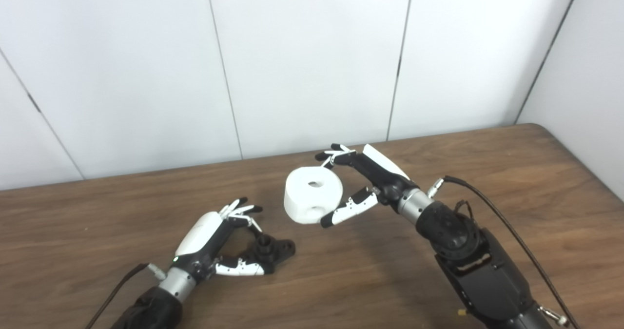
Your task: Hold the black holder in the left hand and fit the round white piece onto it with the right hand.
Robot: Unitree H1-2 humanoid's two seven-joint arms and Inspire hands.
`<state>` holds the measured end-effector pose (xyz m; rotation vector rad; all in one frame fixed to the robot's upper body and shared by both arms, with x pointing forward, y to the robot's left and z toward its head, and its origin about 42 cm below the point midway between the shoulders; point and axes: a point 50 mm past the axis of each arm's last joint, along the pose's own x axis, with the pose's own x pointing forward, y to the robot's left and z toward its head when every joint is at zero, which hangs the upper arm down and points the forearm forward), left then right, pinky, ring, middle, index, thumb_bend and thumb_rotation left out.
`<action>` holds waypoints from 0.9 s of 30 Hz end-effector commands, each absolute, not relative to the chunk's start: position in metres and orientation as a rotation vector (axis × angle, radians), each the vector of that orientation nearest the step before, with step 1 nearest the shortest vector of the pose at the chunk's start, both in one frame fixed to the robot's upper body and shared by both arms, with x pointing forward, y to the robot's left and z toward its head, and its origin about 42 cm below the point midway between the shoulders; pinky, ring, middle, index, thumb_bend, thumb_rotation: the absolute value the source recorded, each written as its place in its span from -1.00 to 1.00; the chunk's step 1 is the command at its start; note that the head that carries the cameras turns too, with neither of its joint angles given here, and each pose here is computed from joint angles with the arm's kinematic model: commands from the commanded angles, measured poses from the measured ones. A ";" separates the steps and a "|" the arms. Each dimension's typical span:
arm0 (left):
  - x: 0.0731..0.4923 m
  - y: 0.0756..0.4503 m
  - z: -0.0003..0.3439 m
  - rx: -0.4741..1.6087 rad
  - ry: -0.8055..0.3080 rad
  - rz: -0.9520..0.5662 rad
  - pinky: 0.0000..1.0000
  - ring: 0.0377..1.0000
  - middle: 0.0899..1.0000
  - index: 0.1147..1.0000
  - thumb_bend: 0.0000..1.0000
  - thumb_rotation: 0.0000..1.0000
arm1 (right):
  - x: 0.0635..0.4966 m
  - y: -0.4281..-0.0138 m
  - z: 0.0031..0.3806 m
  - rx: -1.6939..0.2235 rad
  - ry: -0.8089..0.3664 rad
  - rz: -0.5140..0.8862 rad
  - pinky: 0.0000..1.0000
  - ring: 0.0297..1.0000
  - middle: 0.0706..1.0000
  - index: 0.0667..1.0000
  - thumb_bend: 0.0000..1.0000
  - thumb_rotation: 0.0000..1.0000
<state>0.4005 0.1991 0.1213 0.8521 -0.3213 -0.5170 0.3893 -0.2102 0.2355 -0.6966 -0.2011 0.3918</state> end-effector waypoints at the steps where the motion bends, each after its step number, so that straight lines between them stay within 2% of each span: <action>1: 0.393 0.186 0.111 0.876 -0.290 -0.563 1.00 1.00 0.74 -0.17 0.05 -0.90 | 0.393 -0.198 0.266 -0.687 -0.299 0.406 1.00 1.00 0.70 -0.11 0.04 -0.68; 16: 0.389 0.172 0.114 0.859 -0.292 -0.562 1.00 1.00 0.74 -0.17 0.05 -0.89 | 0.389 -0.176 0.259 -0.686 -0.293 0.503 1.00 1.00 0.68 -0.11 0.04 -0.69; 27: 0.389 0.162 0.118 0.848 -0.311 -0.558 1.00 1.00 0.73 -0.17 0.05 -0.89 | 0.386 -0.175 0.253 -0.696 -0.275 0.527 1.00 1.00 0.68 -0.11 0.04 -0.69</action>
